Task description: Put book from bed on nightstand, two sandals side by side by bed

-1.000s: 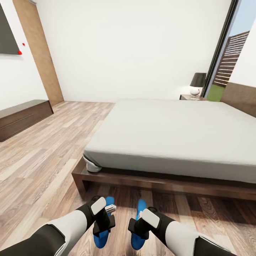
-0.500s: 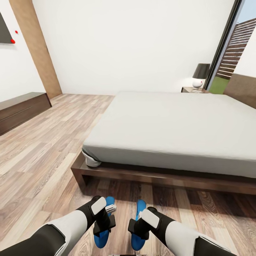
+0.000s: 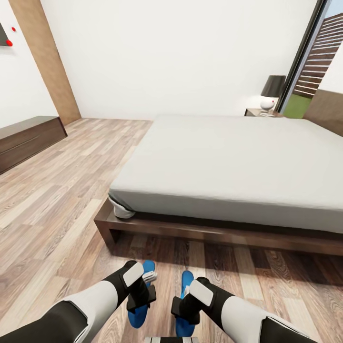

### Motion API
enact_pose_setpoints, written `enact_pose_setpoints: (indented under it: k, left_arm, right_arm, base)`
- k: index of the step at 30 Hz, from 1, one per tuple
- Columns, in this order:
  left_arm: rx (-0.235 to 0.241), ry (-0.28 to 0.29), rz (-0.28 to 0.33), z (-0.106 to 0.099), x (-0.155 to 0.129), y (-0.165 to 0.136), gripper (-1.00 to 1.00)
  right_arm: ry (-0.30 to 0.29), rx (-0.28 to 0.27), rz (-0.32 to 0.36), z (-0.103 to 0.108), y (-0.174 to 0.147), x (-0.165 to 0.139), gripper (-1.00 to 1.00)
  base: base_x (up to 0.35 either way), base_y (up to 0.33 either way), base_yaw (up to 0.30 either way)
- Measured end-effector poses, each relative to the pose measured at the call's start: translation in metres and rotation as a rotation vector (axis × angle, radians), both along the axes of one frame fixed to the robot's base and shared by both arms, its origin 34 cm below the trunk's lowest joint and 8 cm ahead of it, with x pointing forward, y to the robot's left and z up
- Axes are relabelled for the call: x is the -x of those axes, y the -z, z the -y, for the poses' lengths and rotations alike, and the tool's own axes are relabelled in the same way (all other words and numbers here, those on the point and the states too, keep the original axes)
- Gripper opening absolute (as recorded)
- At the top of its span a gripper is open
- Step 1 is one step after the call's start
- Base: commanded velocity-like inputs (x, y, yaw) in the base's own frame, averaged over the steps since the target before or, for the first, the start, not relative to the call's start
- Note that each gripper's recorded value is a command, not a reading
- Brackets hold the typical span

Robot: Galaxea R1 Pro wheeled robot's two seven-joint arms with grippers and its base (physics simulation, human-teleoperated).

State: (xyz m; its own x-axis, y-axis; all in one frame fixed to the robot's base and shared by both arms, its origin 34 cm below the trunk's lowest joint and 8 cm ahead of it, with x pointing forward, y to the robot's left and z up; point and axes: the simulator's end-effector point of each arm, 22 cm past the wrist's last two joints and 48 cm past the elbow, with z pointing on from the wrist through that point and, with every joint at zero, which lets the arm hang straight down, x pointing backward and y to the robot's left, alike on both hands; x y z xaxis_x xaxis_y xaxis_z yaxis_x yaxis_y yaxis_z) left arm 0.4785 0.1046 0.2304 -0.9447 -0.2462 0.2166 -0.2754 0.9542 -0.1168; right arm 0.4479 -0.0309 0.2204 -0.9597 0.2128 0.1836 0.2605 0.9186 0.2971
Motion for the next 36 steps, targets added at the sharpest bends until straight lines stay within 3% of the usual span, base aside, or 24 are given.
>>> enact_pose_setpoints:
  k: [11,36]
  left_arm:
    - [-0.021,-0.025,0.047,-0.005,-0.011,0.002,-1.0]
    - [-0.023,-0.026,0.05,-0.006,-0.012,0.003,-1.0]
  right_arm:
    - [-0.076,0.023,0.043,0.002,-0.001,-0.005,-1.0]
    - [-0.077,0.017,0.053,-0.001,-0.002,-0.007,-1.0]
  base:
    - [0.0,0.0,0.0]
    - [0.019,0.0,0.0]
